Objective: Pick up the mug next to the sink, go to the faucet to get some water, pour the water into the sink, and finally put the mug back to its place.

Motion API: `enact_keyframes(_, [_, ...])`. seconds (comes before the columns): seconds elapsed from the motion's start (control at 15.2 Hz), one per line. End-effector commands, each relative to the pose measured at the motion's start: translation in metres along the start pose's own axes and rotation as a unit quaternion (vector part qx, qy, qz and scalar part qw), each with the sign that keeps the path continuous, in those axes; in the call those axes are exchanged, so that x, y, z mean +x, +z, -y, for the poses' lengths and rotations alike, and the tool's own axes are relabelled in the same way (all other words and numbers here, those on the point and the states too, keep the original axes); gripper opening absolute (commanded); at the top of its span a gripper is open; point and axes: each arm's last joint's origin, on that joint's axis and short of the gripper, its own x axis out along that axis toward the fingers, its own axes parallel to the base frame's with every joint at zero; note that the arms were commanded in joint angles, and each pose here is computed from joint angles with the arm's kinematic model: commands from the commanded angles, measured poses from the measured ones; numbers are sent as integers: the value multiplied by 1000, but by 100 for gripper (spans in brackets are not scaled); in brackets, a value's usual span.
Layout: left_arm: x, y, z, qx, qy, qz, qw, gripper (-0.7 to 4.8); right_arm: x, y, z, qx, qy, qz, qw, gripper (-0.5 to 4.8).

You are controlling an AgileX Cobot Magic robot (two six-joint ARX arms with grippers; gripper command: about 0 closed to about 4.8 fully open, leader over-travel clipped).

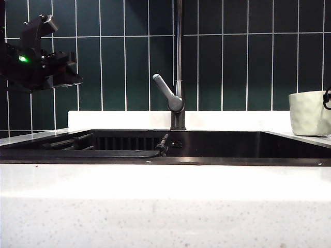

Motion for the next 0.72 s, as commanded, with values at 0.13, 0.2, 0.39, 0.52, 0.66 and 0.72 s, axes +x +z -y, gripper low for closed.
enact_keyframes(0.13, [2, 7, 4, -12, -37, 16, 999, 124, -3, 18, -2, 14, 15, 47, 999, -1])
enact_keyframes(0.2, [5, 12, 6, -9, -42, 24, 999, 124, -5, 23, -2, 15, 16, 55, 998, -1])
enact_keyframes(0.39, [14, 25, 11, -7, -55, 29, 998, 124, -10, 35, -2, 25, 19, 76, 997, -1])
enact_keyframes(0.52, [20, 33, 15, -6, -67, 23, 997, 124, -12, 41, -5, 51, 37, 86, 994, -1])
enact_keyframes(0.66, [24, 40, 15, -1, -79, 31, 996, 125, -14, 49, -14, 74, 75, 98, 990, -1])
enact_keyframes(0.72, [26, 42, 14, 0, -84, 32, 996, 125, -13, 54, -20, 80, 101, 99, 987, -1])
